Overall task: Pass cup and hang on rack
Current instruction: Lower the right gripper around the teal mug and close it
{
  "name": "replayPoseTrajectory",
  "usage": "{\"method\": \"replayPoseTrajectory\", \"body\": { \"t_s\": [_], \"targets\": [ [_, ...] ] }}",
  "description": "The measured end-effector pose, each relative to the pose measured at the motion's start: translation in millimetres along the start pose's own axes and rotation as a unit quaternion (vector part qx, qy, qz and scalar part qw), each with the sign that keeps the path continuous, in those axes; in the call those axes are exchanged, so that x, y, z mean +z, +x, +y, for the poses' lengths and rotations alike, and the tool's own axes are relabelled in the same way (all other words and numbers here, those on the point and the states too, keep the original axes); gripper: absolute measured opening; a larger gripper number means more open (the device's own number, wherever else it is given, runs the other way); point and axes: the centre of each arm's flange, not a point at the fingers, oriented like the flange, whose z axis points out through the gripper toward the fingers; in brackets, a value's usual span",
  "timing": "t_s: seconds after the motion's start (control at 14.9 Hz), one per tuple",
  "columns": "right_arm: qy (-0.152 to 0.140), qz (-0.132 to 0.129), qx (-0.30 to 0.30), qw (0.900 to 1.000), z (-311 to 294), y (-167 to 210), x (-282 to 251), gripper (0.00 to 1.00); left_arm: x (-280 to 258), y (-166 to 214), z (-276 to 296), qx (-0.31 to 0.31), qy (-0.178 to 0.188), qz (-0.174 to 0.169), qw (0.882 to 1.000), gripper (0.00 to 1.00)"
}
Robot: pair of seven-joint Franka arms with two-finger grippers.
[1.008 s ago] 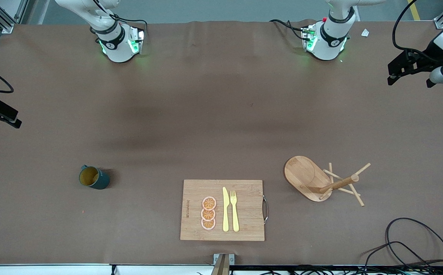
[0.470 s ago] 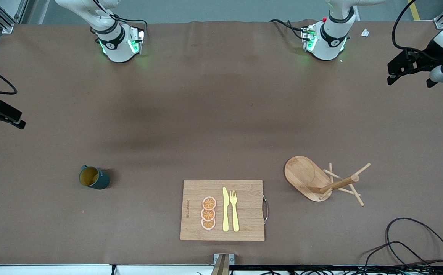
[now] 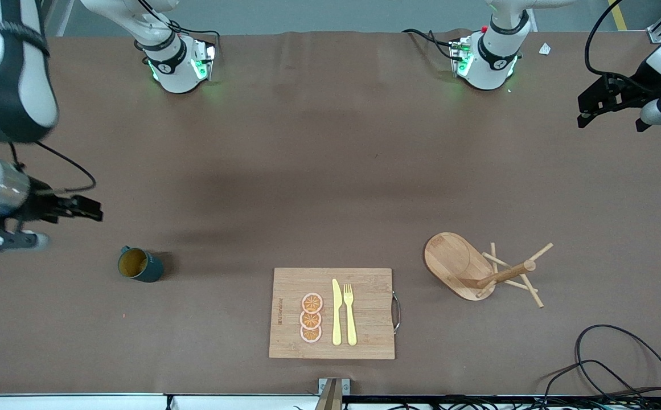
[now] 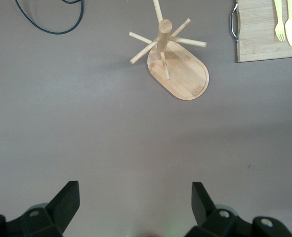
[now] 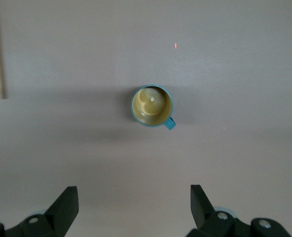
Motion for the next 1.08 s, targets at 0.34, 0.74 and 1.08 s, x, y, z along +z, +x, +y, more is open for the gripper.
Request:
{"method": "replayPoseTrajectory", "body": {
  "t_s": [0.34, 0.74, 1.08],
  "targets": [
    [-0.004, -0.017, 0.001, 1.0, 1, 40, 108, 1.0, 2, 1, 0, 0.0, 0.0, -0.002, 1.0, 1.0],
    [-0.007, -0.017, -0.008, 1.0, -11, 58, 183, 1.0, 4, 3, -1, -0.001, 0.0, -0.003, 1.0, 1.0],
    [-0.008, -0.025, -0.009, 1.0, -13, 61, 213, 0.73, 8, 5, -8, -0.007, -0.001, -0.007, 1.0, 1.0]
  ]
}}
